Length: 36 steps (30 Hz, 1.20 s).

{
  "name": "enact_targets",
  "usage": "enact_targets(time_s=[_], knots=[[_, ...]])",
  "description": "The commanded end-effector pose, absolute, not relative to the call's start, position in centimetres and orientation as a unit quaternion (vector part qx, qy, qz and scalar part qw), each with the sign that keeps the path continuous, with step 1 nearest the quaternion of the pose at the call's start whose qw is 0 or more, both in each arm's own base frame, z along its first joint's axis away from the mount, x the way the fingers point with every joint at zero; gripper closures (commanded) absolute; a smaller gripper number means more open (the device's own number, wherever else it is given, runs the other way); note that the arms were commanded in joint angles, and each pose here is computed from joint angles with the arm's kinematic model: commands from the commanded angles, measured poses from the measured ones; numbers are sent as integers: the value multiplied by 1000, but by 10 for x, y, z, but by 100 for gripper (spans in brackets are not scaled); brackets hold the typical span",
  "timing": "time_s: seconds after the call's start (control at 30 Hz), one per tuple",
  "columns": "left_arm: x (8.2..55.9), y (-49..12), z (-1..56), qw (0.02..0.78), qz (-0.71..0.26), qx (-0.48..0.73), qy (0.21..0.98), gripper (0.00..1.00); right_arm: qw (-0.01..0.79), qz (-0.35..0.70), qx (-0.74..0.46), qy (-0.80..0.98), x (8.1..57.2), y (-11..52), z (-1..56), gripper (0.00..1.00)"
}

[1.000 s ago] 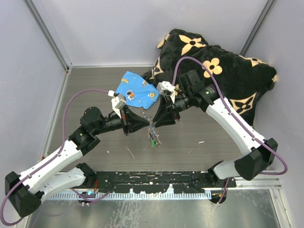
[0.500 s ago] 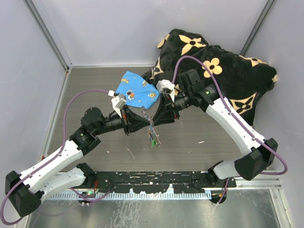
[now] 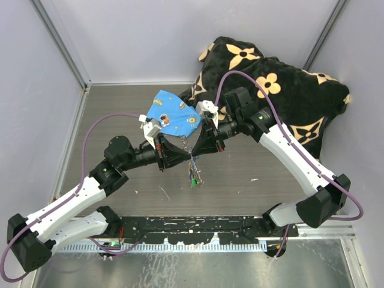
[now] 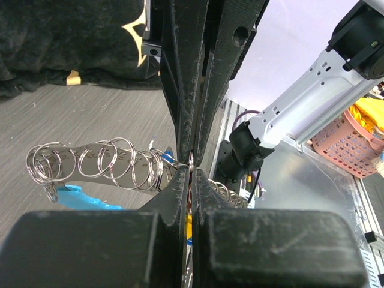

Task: Remove the keys from the keyring
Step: Remove the key from the keyring.

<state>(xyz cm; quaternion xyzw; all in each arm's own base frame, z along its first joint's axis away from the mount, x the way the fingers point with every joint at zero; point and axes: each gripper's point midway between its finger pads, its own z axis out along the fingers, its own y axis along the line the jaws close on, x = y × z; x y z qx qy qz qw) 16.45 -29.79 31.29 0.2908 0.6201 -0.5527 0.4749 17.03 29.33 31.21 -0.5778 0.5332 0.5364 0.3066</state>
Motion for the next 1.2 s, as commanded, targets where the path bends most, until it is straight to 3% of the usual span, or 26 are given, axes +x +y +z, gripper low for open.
enact_targets(time_s=[0.0, 0.13, 0.27, 0.37, 0.53, 0.87, 1.17], knots=[[167, -296, 348, 523, -564, 284, 573, 100, 318, 537, -585, 517, 168, 296, 320, 97], [168, -295, 345, 523, -562, 280, 576, 97, 324, 521, -587, 529, 173, 296, 319, 99], [169, -288, 338, 531, -542, 280, 588, 68, 336, 484, -597, 544, 181, 292, 315, 99], [168, -279, 332, 546, -512, 293, 595, 53, 340, 444, -618, 553, 184, 288, 309, 99], [159, -268, 321, 574, -476, 341, 572, 44, 330, 347, -669, 568, 191, 282, 293, 99], [159, -283, 308, 592, -485, 366, 530, 48, 288, 256, -716, 581, 201, 271, 293, 99], [173, -302, 313, 635, -473, 350, 500, 64, 257, 253, -719, 593, 205, 272, 282, 99]])
